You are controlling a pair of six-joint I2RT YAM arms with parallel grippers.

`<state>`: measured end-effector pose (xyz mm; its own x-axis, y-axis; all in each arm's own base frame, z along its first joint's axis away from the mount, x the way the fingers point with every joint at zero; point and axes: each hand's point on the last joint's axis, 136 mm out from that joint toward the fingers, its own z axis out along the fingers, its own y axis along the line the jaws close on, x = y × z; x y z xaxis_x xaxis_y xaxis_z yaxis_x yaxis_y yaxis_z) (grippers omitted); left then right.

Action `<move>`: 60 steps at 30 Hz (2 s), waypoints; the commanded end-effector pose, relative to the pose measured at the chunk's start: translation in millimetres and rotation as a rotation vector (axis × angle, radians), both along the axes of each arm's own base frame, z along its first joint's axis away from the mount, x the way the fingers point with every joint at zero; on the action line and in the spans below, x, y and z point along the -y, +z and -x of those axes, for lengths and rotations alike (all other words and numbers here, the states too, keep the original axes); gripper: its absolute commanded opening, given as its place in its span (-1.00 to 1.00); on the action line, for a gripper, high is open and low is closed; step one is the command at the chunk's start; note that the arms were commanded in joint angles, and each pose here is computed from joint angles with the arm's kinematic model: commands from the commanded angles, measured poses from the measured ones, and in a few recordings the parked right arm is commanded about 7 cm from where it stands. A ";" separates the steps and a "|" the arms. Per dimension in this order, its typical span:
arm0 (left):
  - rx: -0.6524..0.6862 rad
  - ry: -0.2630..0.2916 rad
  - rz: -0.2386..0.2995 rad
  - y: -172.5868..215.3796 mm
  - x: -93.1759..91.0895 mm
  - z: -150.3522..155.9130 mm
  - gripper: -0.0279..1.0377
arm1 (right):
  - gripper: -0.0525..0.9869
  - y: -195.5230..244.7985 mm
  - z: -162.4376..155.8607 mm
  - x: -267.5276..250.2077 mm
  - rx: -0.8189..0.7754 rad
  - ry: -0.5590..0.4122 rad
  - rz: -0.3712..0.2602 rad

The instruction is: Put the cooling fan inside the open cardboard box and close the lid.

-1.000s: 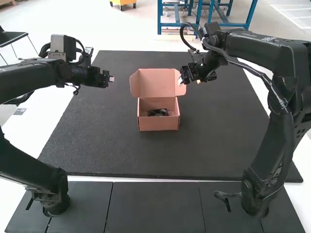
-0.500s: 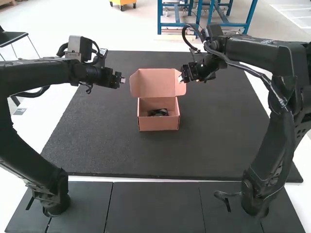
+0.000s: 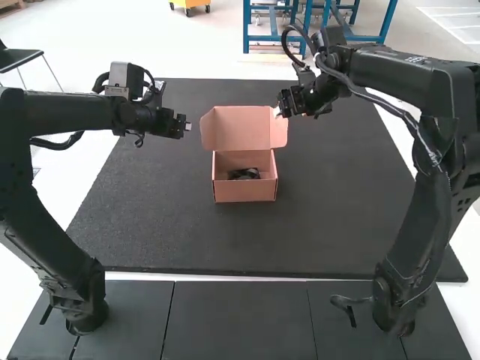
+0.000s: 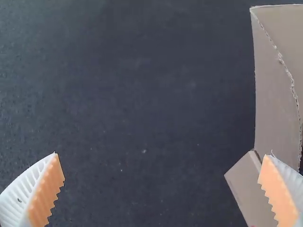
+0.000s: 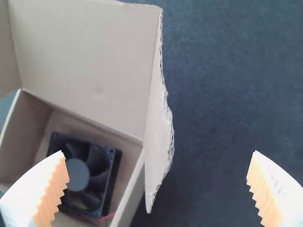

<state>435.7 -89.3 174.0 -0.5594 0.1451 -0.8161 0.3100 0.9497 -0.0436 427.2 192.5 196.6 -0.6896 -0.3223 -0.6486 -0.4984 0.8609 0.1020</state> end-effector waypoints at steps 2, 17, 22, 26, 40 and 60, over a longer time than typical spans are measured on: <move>0.028 0.014 0.001 8.3 -2.5 -12.1 0.87 | 0.76 11.7 -7.2 -6.8 0.003 0.009 -0.031; -0.010 0.002 -0.008 -9.5 1.7 -18.9 0.87 | 0.76 7.8 0.3 -10.6 -0.080 0.024 -0.043; -0.017 -0.017 -0.003 -12.4 7.4 -19.0 0.87 | 0.76 6.8 2.3 -9.3 -0.099 0.027 -0.047; -0.011 -0.038 -0.001 -10.1 17.1 -19.3 0.87 | 0.76 7.9 5.0 -10.8 -0.114 0.036 -0.062; -0.015 -0.109 0.013 -6.1 48.5 -13.3 0.87 | 0.76 3.4 13.0 -15.2 -0.166 0.054 -0.089; -0.030 -0.107 0.013 -8.4 48.0 -11.1 0.87 | 0.47 -13.0 0.4 -22.5 -0.200 0.048 -0.108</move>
